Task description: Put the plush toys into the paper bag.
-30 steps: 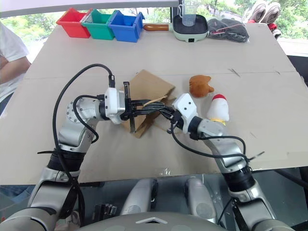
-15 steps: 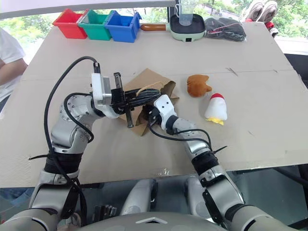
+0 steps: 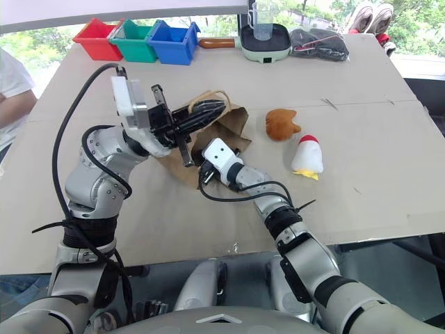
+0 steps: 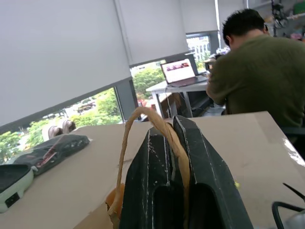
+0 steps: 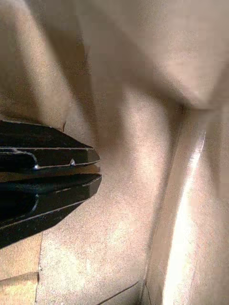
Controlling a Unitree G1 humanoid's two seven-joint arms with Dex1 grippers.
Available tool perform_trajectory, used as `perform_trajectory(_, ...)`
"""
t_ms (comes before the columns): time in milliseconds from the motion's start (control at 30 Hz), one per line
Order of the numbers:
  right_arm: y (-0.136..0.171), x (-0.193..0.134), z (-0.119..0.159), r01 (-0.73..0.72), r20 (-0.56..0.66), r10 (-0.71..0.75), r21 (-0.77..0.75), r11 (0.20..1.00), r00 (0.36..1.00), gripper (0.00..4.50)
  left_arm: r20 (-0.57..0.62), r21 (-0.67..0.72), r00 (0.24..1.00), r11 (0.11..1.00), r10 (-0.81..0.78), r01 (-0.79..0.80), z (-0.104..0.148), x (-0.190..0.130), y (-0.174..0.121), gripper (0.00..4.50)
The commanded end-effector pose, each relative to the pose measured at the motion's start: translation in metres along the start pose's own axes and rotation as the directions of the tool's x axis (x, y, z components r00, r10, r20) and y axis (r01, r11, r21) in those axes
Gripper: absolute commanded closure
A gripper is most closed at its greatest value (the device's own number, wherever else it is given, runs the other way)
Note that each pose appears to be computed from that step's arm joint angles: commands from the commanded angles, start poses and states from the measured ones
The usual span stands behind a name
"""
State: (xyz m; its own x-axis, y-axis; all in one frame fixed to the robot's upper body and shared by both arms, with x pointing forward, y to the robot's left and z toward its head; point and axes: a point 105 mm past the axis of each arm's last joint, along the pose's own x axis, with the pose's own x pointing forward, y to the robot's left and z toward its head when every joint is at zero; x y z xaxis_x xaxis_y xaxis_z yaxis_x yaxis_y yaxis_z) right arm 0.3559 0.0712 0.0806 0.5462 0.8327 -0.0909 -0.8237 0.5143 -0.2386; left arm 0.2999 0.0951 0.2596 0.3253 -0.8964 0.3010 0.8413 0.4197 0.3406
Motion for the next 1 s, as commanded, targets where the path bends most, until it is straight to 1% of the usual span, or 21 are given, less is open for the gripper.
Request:
perform_trajectory(33,0.014,-0.011,-0.036,-0.063,-0.192,0.076,0.07,0.996,0.978,4.43,0.053,0.025,0.994,0.995,0.097,-0.099,0.026,-0.01,0.023,4.5)
perform_trajectory(100,0.012,-0.016,-0.033,-0.061,-0.204,0.079,0.094,0.994,0.976,4.43,0.044,0.017,0.993,0.993,0.114,-0.115,0.026,-0.014,0.027,4.5)
perform_trajectory(200,0.012,-0.025,-0.029,-0.083,-0.212,0.119,0.172,0.982,0.97,4.43,0.045,-0.012,0.988,0.989,0.145,-0.144,0.027,-0.019,0.033,4.5)
perform_trajectory(400,0.015,-0.04,-0.047,-0.106,-0.32,0.156,0.167,0.98,0.934,4.43,0.088,-0.063,0.976,0.979,0.198,-0.193,0.037,-0.019,0.043,4.5)
perform_trajectory(500,0.013,-0.04,-0.045,-0.093,-0.32,0.142,0.164,0.982,0.937,4.43,0.1,-0.084,0.973,0.976,0.21,-0.202,0.038,-0.017,0.044,4.5)
perform_trajectory(567,0.009,-0.04,-0.041,-0.075,-0.302,0.12,0.159,0.984,0.946,4.43,0.085,-0.091,0.976,0.977,0.2,-0.192,0.033,-0.017,0.04,4.5)
perform_trajectory(667,0.001,-0.04,-0.028,-0.044,-0.236,0.078,0.143,0.989,0.969,4.43,0.05,-0.113,0.978,0.974,0.203,-0.197,0.019,-0.02,0.034,4.5)
perform_trajectory(767,-0.004,-0.045,-0.003,-0.054,-0.105,0.064,0.098,0.994,0.992,4.43,0.001,-0.12,0.979,0.972,0.205,-0.203,0.006,-0.023,0.03,4.5)
perform_trajectory(833,-0.012,-0.056,0.024,-0.017,0.011,0.016,0.065,0.998,1.0,4.43,0.017,-0.111,0.981,0.976,0.191,-0.188,0.002,-0.022,0.024,4.5)
perform_trajectory(867,-0.014,-0.061,0.034,-0.021,0.056,0.015,0.112,0.994,0.998,4.43,0.025,-0.101,0.983,0.978,0.183,-0.18,0.0,-0.023,0.022,4.5)
perform_trajectory(900,-0.016,-0.069,0.044,-0.023,0.097,0.009,0.141,0.99,0.995,4.43,0.009,-0.104,0.982,0.977,0.188,-0.187,-0.004,-0.025,0.022,4.5)
perform_trajectory(933,-0.018,-0.075,0.049,-0.021,0.116,0.003,0.156,0.988,0.993,4.43,0.001,-0.11,0.981,0.975,0.193,-0.192,-0.007,-0.026,0.023,4.5)
perform_trajectory(1000,-0.021,-0.093,0.059,-0.014,0.134,-0.007,0.153,0.988,0.991,3.94,-0.004,-0.122,0.98,0.973,0.199,-0.198,-0.01,-0.028,0.023,4.5)
